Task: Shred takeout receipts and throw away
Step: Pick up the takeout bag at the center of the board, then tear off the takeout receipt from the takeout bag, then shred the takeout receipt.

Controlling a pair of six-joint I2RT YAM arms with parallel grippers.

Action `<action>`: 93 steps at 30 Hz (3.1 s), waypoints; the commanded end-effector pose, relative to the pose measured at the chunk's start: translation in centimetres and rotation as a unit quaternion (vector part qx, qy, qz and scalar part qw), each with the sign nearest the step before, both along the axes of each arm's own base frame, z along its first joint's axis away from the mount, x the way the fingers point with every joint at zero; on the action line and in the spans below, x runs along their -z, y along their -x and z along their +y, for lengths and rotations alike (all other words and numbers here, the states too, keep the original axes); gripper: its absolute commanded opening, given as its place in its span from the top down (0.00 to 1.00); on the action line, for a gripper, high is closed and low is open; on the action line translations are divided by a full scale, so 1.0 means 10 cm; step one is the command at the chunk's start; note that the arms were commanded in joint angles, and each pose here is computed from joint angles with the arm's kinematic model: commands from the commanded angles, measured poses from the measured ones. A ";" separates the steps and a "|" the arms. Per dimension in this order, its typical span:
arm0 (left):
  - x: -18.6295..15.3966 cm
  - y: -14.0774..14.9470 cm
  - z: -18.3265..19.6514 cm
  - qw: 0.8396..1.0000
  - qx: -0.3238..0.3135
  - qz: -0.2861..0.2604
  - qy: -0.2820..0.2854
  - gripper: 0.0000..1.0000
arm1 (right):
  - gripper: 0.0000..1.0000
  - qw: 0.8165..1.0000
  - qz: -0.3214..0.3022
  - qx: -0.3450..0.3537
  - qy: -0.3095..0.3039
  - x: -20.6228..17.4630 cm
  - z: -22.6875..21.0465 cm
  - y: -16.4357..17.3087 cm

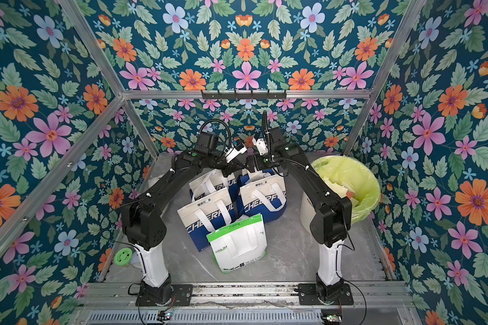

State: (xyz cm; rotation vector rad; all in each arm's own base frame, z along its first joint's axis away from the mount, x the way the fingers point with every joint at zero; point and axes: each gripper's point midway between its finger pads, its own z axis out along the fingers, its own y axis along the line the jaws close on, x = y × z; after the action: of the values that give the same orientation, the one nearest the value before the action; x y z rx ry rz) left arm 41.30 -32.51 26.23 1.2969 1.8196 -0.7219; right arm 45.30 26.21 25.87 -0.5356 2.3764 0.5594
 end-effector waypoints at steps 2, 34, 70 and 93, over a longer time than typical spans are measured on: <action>0.14 0.11 0.01 0.999 0.009 0.027 -0.014 1.00 | 0.04 0.999 -0.038 0.012 0.014 -0.04 0.00 -0.13; 0.30 0.05 0.06 0.999 -0.015 0.017 -0.032 1.00 | 1.00 0.988 -0.091 -0.031 -0.118 -0.45 0.30 0.01; -1.82 0.83 0.06 0.948 0.077 -0.103 0.290 0.13 | 1.00 0.971 -0.163 0.012 -0.177 -1.57 -0.51 1.56; -1.86 1.85 -0.49 0.939 0.191 -0.022 0.285 0.57 | 1.00 0.964 -0.162 -0.095 -0.186 -1.50 -0.42 2.37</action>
State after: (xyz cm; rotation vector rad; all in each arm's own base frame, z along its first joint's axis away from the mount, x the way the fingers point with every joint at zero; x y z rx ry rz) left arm 22.95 -37.24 44.78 1.2588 1.1684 -1.2784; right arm 21.68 21.71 40.76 -0.6008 1.8757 0.9098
